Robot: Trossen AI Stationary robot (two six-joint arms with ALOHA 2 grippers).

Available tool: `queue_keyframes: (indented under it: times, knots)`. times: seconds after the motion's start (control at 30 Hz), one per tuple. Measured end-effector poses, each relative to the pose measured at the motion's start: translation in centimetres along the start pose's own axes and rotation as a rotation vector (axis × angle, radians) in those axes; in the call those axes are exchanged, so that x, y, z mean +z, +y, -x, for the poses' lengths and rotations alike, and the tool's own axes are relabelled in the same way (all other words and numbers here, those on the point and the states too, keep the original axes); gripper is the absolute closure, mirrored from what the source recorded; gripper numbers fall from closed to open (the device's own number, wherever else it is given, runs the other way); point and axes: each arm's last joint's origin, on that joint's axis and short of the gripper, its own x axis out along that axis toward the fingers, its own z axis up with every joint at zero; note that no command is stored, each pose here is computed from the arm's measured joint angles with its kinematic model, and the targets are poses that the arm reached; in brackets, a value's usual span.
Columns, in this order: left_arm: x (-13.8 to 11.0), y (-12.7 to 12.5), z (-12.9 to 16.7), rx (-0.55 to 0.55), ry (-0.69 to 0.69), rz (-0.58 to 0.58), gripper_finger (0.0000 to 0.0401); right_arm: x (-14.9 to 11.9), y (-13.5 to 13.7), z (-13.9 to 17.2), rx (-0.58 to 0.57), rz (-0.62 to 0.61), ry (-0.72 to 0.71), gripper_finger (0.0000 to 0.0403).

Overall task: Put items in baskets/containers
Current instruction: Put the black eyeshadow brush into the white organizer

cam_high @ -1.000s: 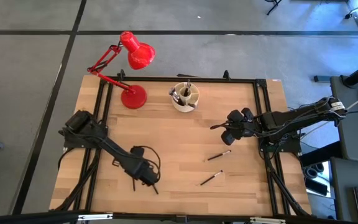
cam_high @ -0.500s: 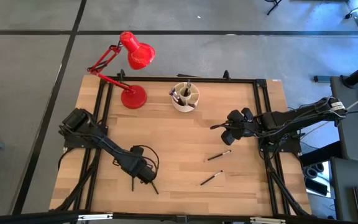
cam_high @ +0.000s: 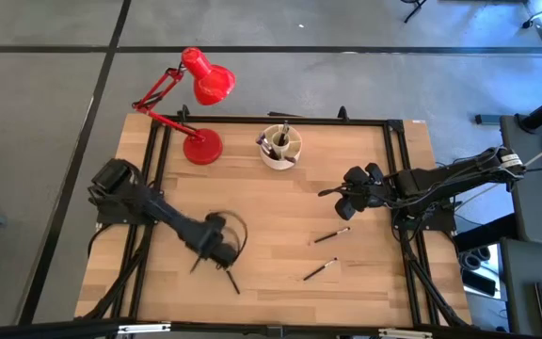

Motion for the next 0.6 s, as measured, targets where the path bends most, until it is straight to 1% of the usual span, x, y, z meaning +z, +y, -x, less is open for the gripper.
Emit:
queue_keyframes:
  times: [0.07, 0.17, 0.27, 0.33, 0.47, 0.6]
  knots:
    - [0.9, -0.1, 1.9, -0.088, -0.088, 0.042, 0.0383, 0.0, 0.0, 0.0, 0.000, -0.006, 0.000, 0.0291]
    - [1.8, 0.5, 4.1, -0.161, -0.184, 0.065, 0.0387, 0.0, 0.0, 0.0, 0.000, -0.005, 0.000, 0.0291]
    - [3.4, 0.9, 6.5, -0.247, -0.371, 0.103, 0.0388, 0.0, 0.0, 0.0, 0.000, -0.004, 0.000, 0.0291]
    - [4.1, 1.3, 7.1, -0.252, -0.476, 0.066, 0.0388, 0.0, 0.0, 0.0, -0.001, 0.007, 0.002, 0.0291]
    - [5.5, 0.8, 7.5, -0.238, -0.663, -0.022, 0.0388, -0.1, -0.1, 0.0, -0.010, 0.040, 0.012, 0.0291]
    - [7.4, -1.5, 7.1, -0.260, -0.822, -0.077, 0.0388, -0.3, -0.3, 0.0, -0.024, 0.058, 0.026, 0.0291]
